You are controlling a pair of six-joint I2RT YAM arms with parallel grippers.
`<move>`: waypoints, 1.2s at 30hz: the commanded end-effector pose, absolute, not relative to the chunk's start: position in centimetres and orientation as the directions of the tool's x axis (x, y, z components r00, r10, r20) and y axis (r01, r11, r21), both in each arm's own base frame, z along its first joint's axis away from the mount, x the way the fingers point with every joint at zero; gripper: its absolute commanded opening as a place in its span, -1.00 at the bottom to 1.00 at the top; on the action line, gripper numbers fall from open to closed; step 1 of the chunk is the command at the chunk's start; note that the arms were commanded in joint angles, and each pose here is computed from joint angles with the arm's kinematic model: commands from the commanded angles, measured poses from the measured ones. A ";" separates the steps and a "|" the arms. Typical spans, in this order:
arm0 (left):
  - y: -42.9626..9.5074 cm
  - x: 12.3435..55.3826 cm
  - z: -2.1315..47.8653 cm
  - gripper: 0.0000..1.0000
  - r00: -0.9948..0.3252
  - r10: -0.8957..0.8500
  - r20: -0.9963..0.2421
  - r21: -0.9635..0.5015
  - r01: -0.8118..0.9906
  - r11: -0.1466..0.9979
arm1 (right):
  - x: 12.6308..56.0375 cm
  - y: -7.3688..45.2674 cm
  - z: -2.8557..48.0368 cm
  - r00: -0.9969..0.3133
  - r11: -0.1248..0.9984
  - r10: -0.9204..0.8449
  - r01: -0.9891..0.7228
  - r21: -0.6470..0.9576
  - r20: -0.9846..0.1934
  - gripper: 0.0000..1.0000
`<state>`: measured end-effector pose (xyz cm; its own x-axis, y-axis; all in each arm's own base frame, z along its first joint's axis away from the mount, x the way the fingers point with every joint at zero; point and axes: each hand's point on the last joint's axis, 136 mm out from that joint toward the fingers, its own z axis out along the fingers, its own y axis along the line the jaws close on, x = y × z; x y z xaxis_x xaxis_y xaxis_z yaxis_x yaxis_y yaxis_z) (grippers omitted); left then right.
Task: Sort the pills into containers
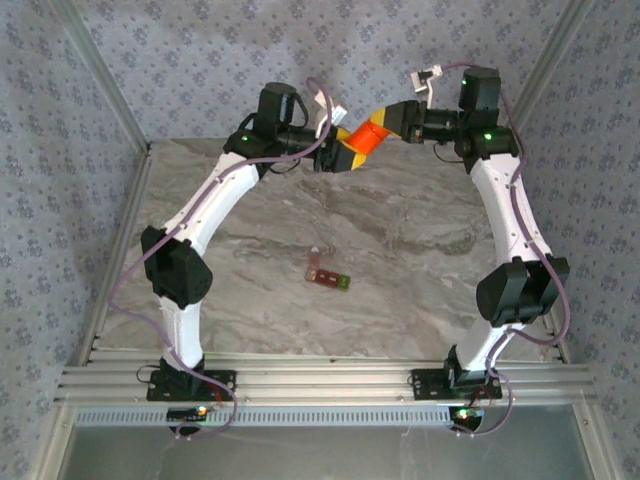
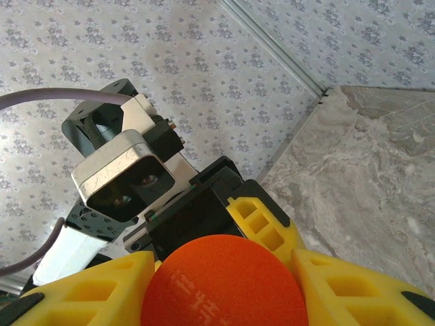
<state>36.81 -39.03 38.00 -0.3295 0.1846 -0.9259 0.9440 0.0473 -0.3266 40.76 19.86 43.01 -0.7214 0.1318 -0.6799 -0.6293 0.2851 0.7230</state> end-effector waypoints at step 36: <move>-40.3 39.4 35.9 -1.00 -0.100 0.330 -0.939 0.007 0.951 0.308 | 40.8 21.6 37.0 -0.696 0.461 0.650 0.043 0.886 -0.304 -0.26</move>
